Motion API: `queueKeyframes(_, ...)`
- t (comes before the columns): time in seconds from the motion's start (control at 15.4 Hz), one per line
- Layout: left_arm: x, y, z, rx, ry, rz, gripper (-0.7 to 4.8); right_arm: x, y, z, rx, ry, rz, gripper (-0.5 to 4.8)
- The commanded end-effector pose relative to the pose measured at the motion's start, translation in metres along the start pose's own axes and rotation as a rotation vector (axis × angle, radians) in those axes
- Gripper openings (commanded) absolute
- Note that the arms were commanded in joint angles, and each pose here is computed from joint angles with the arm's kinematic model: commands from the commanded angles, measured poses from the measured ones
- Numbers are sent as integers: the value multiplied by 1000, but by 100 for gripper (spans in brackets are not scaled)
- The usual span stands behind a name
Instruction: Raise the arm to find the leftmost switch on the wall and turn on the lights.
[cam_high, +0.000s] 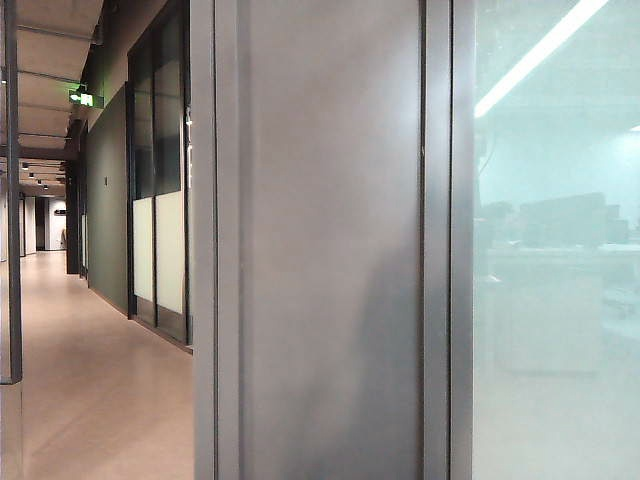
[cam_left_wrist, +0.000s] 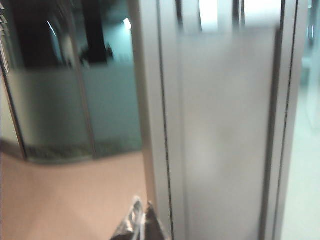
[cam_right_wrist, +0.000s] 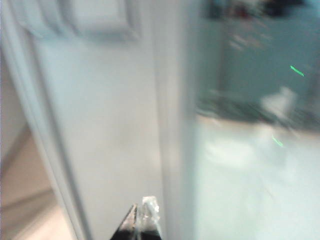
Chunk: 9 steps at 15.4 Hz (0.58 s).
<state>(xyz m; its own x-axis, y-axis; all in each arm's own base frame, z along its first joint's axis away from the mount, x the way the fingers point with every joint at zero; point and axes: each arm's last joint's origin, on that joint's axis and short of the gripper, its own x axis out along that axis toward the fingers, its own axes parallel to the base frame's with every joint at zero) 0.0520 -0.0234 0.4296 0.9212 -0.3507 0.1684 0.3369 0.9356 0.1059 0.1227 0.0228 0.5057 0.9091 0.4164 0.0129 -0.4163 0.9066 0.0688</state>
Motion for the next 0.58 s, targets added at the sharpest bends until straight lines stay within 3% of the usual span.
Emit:
queueKeyframes(0.06, 4, -7, -36, 4, -10, -72, -5, -7, -2, -36, -17, -39, -46, -1)
queueKeyframes(0.32, 20, -16, -84, 3, 135, -116, -6, -8, -5, -77, -15, -44, -55, -1)
queueKeyframes(0.58, 21, -17, -88, 1, 140, -135, -5, -8, -6, -101, 29, 102, -61, -1)
